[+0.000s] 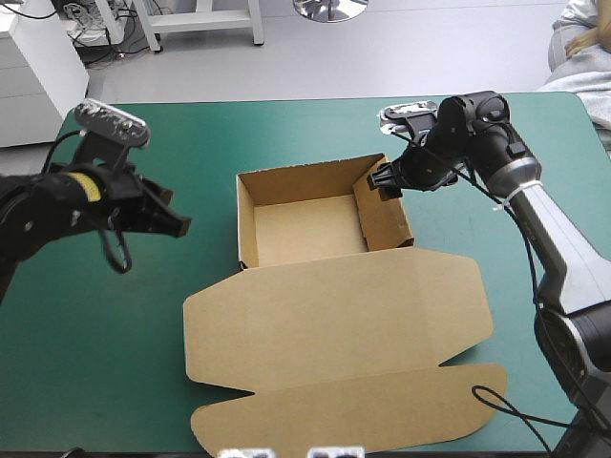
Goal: Fold the box
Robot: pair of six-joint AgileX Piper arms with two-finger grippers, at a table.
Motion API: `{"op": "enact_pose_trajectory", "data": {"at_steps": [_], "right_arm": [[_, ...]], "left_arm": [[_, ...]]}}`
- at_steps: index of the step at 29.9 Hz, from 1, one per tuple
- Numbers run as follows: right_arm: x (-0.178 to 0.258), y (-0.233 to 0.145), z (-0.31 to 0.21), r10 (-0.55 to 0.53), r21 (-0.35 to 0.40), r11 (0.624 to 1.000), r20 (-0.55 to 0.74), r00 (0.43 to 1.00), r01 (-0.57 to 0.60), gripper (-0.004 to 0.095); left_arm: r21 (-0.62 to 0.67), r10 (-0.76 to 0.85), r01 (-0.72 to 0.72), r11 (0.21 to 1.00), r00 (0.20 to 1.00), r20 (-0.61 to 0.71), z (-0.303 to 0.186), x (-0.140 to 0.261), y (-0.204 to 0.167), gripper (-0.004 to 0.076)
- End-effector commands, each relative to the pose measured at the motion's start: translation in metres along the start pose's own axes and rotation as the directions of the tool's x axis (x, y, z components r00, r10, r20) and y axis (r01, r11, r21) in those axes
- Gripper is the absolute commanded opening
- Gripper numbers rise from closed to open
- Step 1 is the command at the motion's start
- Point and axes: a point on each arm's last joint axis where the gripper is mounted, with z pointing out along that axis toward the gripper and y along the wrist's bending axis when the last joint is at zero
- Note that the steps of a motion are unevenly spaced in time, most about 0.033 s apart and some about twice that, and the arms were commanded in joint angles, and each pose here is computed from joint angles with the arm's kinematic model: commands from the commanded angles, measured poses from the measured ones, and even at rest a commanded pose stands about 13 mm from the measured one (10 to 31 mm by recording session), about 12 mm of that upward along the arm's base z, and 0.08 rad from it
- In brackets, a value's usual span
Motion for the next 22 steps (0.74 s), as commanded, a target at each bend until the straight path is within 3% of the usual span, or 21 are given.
{"op": "enact_pose_trajectory", "data": {"at_steps": [1, 7, 14, 22], "right_arm": [[0.000, 0.003, -0.032, -0.019, -0.006, 1.000, 0.071, 0.997, 0.019, 0.0675], [0.000, 0.001, -0.031, -0.039, 0.011, 0.999, 0.072, 0.997, 0.038, 0.0675], [-0.003, 0.000, -0.019, -0.043, 0.012, 0.999, 0.048, 0.998, 0.043, 0.0675], [-0.006, -0.005, 0.031, -0.034, 0.000, 0.999, -0.066, 0.997, 0.034, 0.0675]], "left_arm": [[-0.002, 0.035, -0.035, 0.999, 0.999, -0.004, -0.027, 0.032, -0.003, 0.0021], [0.008, 0.046, -0.046, 0.999, 0.996, -0.081, -0.025, 0.093, -0.012, -0.0008], [-0.039, -0.067, 0.061, 0.997, 0.983, -0.172, 0.001, 0.159, -0.018, -0.0010], [-0.034, -0.112, 0.108, 0.994, 0.975, -0.193, 0.015, 0.193, -0.025, -0.0010]]}}
